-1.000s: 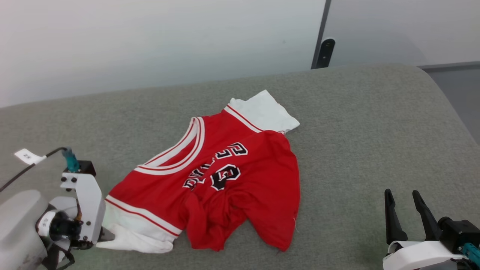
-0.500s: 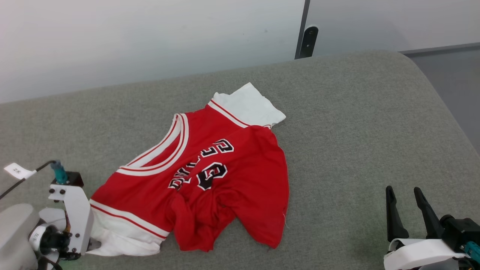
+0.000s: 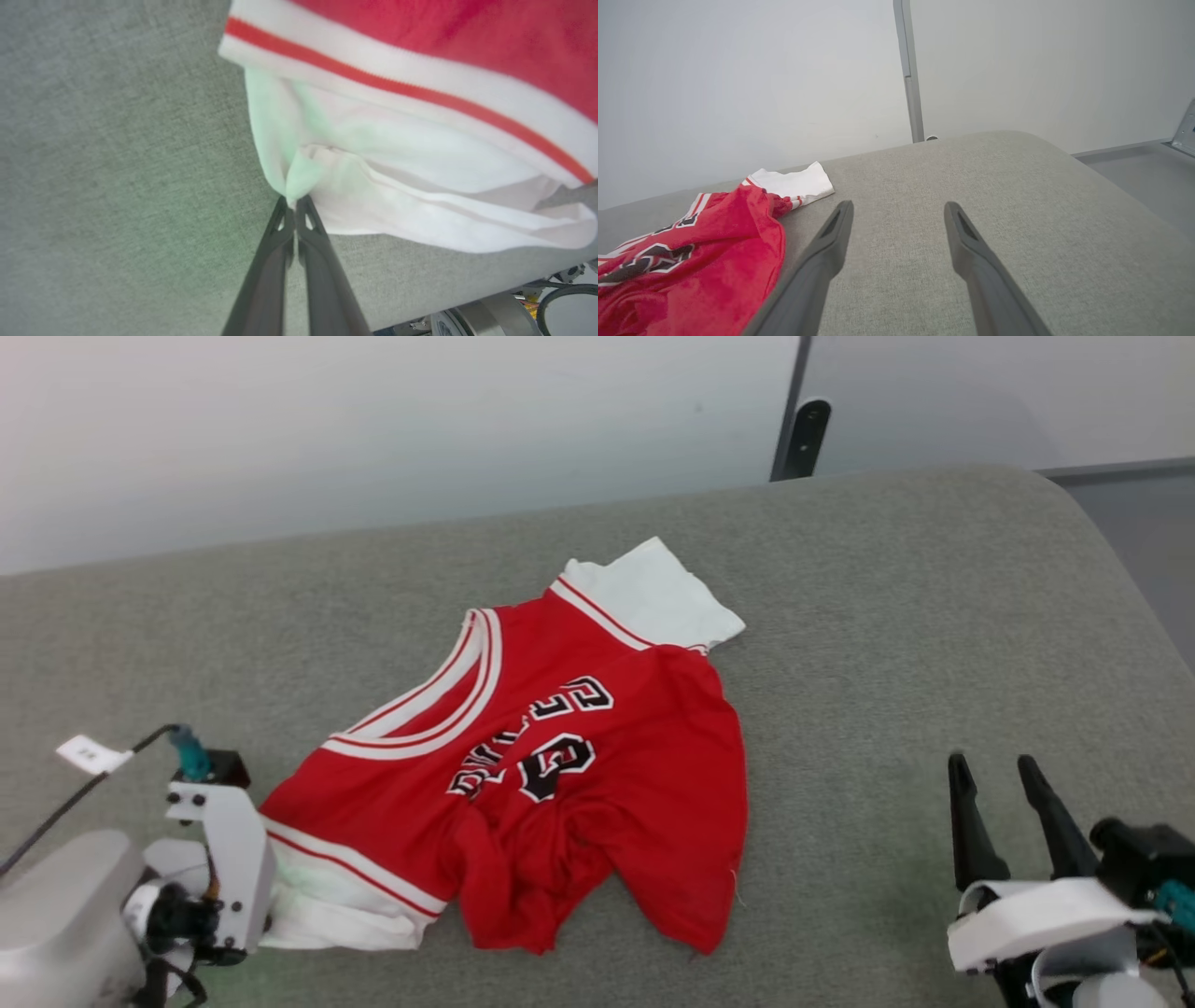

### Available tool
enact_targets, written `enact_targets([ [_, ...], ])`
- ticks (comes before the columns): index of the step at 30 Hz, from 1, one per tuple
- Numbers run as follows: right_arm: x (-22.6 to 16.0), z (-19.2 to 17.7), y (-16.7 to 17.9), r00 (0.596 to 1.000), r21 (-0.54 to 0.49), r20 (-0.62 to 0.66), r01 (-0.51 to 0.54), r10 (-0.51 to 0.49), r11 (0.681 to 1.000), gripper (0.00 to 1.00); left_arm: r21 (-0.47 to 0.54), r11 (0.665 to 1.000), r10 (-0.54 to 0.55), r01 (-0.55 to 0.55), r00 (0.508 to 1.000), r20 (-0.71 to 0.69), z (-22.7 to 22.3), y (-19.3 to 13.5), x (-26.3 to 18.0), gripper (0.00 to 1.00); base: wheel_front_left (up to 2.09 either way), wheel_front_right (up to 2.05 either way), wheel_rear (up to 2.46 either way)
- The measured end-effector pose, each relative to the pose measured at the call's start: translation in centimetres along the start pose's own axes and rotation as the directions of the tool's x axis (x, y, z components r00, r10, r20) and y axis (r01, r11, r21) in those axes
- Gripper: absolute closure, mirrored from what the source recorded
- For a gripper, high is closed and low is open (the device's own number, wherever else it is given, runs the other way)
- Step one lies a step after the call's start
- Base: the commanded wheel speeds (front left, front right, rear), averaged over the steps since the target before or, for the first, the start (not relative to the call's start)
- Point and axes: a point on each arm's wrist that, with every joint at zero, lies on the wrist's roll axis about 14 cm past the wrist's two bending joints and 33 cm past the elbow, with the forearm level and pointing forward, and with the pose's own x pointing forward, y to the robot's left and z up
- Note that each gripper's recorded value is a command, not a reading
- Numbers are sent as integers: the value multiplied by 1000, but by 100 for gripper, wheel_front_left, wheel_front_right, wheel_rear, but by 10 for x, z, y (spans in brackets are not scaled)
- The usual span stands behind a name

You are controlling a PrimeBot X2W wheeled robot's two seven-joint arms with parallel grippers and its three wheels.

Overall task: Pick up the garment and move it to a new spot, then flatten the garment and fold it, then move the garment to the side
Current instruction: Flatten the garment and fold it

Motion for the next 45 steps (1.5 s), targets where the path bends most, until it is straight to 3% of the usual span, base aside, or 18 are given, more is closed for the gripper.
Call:
enact_targets([
  [7,30,22,28,991,-44,-46,-131,129,990,0,20,1000,15,-16,998,64,6,-2,-8,100,0,0,0],
  [11,54,31,47,964,-141,-136,-249,231,958,0,33,999,8,-12,993,114,12,-8,-15,100,0,0,0],
  [16,90,40,61,930,-156,-232,-325,286,933,0,57,998,-6,-4,983,181,22,-14,-25,100,0,0,0],
  [24,147,32,85,852,-161,-424,-403,306,901,0,77,997,-23,3,965,263,42,-17,-36,100,0,0,0],
  [36,210,-26,111,677,-138,-694,-461,247,876,0,55,997,-62,48,951,302,57,-22,-17,100,0,0,0],
  [41,241,-44,126,651,-156,-727,-468,220,870,0,34,997,-72,64,952,299,53,-19,-7,100,0,0,0],
  [45,247,-77,139,576,-135,-794,-479,195,867,0,15,997,-76,75,951,301,51,-16,-1,100,0,0,0],
])
